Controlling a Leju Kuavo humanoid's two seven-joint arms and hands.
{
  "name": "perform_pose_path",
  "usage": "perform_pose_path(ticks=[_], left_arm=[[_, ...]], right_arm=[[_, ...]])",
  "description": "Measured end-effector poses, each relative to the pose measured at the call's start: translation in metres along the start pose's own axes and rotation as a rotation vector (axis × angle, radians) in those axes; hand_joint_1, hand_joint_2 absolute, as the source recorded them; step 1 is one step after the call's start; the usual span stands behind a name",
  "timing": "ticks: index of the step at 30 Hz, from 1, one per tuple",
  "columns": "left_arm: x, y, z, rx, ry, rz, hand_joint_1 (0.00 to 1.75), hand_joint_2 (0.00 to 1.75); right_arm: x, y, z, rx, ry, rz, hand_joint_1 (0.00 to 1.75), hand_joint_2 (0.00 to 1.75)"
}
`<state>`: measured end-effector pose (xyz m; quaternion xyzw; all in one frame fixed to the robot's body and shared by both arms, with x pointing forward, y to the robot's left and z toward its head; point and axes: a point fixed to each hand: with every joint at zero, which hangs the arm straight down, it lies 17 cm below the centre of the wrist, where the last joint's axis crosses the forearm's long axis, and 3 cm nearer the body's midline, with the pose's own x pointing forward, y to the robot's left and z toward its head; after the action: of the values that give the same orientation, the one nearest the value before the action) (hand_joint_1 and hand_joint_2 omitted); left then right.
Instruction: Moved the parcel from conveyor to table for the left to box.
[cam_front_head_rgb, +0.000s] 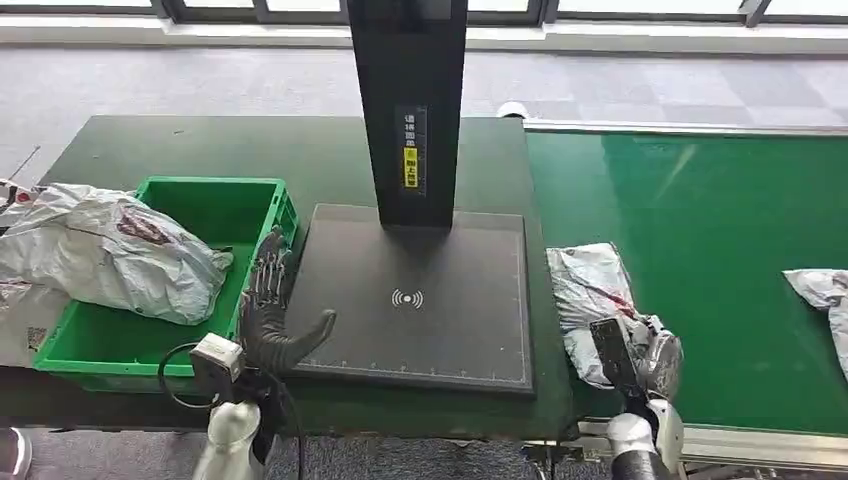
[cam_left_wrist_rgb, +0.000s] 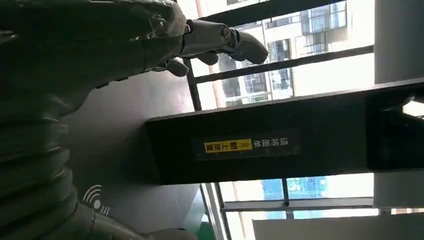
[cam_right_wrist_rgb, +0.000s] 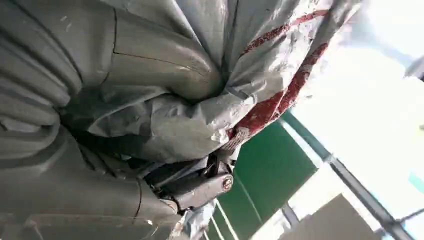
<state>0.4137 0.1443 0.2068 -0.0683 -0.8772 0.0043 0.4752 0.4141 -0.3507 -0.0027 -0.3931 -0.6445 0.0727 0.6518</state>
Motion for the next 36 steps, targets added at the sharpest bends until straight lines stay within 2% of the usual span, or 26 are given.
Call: perform_pose_path(ticks=[2,6,13,18,22,24,27,30,33,36], left_arm=[[0.000,0.000,0.000,-0.001,0.000,0.001,0.00,1.75],[-0.003,-0.002,0.001,-0.006,0.005,-0.002,0.00,1.75],[-0.006,-0.001,0.003,-0.003,0.009,-0.021,0.00,1.75],[-0.007,0.001,0.003,0.007,0.012,-0.023,0.00,1.75],[-0.007,0.015,0.001,0.088,0.009,-0.010,0.00,1.75],[-0.007,0.010,0.003,0.081,0.011,-0.001,0.00,1.75],[-0.008,0.002,0.004,0.045,0.014,0.001,0.00,1.75],[-0.010,0.000,0.004,0.038,0.019,0.005,0.00,1.75],[-0.012,-0.001,0.005,0.036,0.023,0.006,0.00,1.75],[-0.012,-0.004,0.004,0.028,0.023,0.012,0.00,1.75]], right_arm=[[0.022,-0.037,-0.001,-0.162,-0.076,0.007,1.75,1.75],[0.066,-0.097,0.003,-0.351,-0.187,0.017,1.75,1.75],[0.128,-0.181,0.016,-0.564,-0.347,0.028,1.75,1.75],[0.165,-0.204,0.024,-0.618,-0.448,0.035,1.75,1.75],[0.201,-0.189,0.026,-0.574,-0.535,0.034,1.75,1.75],[0.218,-0.173,0.031,-0.537,-0.587,0.047,1.75,1.75],[0.240,-0.121,0.032,-0.408,-0.650,0.073,1.75,1.75],[0.249,-0.085,0.035,-0.319,-0.672,0.062,1.75,1.75],[0.250,-0.068,0.036,-0.276,-0.676,0.065,1.75,1.75],[0.248,-0.023,0.037,-0.161,-0.681,0.120,1.75,1.75]])
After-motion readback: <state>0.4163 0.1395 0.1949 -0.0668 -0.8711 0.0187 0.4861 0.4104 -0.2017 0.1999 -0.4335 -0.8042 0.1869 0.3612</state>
